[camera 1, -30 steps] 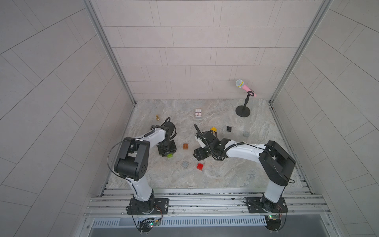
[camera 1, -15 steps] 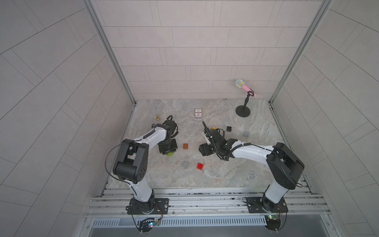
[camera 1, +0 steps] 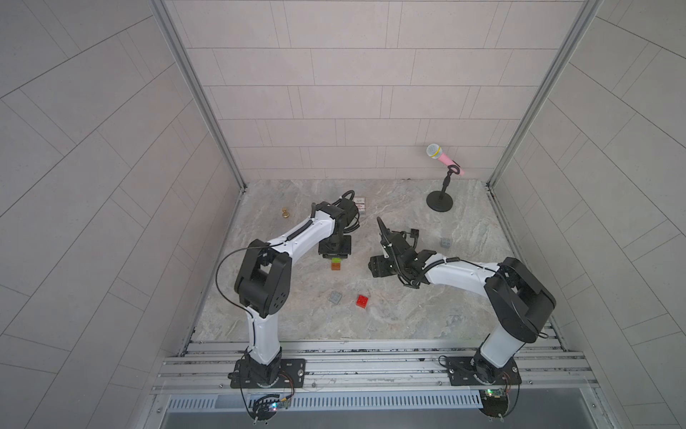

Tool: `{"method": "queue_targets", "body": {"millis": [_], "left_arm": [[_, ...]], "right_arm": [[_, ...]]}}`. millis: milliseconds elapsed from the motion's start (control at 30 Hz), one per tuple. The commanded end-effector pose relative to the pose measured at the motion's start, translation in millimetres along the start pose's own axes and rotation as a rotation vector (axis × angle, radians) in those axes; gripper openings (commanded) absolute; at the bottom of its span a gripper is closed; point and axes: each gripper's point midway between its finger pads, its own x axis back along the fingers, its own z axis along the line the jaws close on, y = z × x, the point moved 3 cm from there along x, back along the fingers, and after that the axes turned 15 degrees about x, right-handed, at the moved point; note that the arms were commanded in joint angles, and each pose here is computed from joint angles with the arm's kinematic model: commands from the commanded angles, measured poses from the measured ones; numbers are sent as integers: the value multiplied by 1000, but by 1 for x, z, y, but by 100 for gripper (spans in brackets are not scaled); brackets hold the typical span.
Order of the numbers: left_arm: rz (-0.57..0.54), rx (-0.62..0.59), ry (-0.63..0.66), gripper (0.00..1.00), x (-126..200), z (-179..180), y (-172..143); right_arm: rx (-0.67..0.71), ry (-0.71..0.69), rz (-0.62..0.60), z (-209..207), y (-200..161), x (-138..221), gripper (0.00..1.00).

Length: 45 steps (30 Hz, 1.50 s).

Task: Assemble the letter h with lego
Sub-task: Pick up the lego brick from the center of the board, then assemble the lego brick with the lego brick.

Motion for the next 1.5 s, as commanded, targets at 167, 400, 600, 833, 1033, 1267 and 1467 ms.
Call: {"method": "queue_targets", "body": {"millis": [167, 400, 600, 833, 1033, 1267, 1467], "left_arm": [[32, -56, 80, 0, -14, 1, 3], [54, -55, 71, 0, -26, -1, 5], [61, -30, 49, 0, -28, 1, 8], [82, 11, 25, 0, -35, 7, 14], [108, 24, 11, 0, -41, 9, 13], [122, 20, -2, 0, -41, 8, 10], [144, 24, -30, 0, -41, 5, 5]], "right_arm": [[-16, 18, -9, 3, 4, 4, 78], [-11, 30, -3, 4, 4, 2, 78], [-6, 37, 1, 6, 4, 2, 78], [-3, 46, 2, 7, 4, 1, 78], [-2, 49, 3, 7, 4, 1, 78], [0, 54, 2, 8, 5, 2, 78], [-1, 59, 3, 9, 5, 1, 78]]}}
